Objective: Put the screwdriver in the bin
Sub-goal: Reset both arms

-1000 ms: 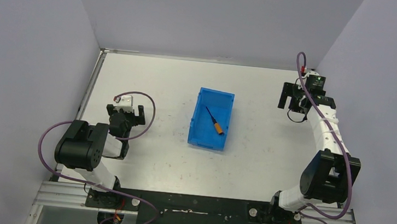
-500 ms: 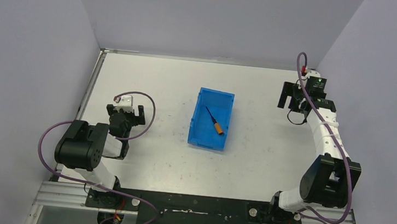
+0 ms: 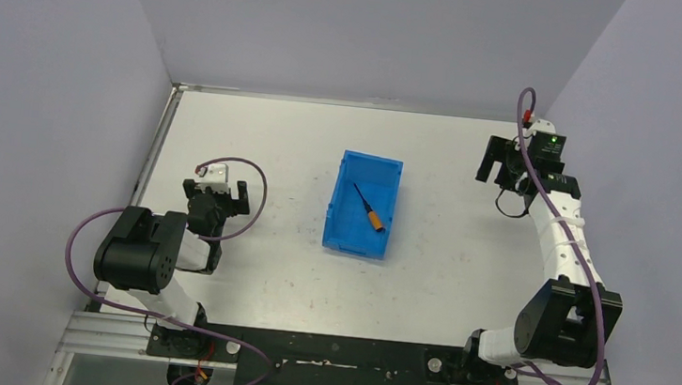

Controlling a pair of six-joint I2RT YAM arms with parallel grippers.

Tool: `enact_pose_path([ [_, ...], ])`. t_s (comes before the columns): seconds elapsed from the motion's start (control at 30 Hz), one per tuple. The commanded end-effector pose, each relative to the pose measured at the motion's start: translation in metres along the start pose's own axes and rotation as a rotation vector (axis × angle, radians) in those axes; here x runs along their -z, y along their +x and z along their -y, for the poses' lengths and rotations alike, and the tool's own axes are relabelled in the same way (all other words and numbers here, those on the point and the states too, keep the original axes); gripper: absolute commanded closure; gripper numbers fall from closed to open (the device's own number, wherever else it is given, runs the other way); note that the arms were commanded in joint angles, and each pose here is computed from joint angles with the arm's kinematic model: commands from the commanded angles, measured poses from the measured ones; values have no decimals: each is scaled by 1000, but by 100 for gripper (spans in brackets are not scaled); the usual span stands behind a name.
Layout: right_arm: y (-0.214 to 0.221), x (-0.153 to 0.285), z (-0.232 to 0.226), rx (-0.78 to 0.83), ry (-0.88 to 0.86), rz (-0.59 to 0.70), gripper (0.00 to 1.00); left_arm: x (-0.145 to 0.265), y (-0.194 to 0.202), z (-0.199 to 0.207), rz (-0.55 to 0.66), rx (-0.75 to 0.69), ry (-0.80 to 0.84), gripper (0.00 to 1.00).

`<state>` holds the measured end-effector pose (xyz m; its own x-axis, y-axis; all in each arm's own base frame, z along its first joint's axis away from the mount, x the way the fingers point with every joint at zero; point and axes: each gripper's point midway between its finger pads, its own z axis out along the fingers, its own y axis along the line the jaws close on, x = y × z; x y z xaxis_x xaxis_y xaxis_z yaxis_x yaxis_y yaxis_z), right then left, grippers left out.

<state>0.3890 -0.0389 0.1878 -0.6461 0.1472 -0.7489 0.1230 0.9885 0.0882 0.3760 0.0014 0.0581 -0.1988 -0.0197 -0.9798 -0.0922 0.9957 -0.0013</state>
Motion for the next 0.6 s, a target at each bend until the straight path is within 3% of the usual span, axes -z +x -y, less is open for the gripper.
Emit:
enact_pose_path([
  [0.0, -22, 15, -11, -27, -44, 84, 0, -2, -17, 0, 58, 8, 2, 3],
  [0.57, -21, 16, -13, -22, -57, 78, 0, -2, -17, 0, 59, 7, 2, 3],
])
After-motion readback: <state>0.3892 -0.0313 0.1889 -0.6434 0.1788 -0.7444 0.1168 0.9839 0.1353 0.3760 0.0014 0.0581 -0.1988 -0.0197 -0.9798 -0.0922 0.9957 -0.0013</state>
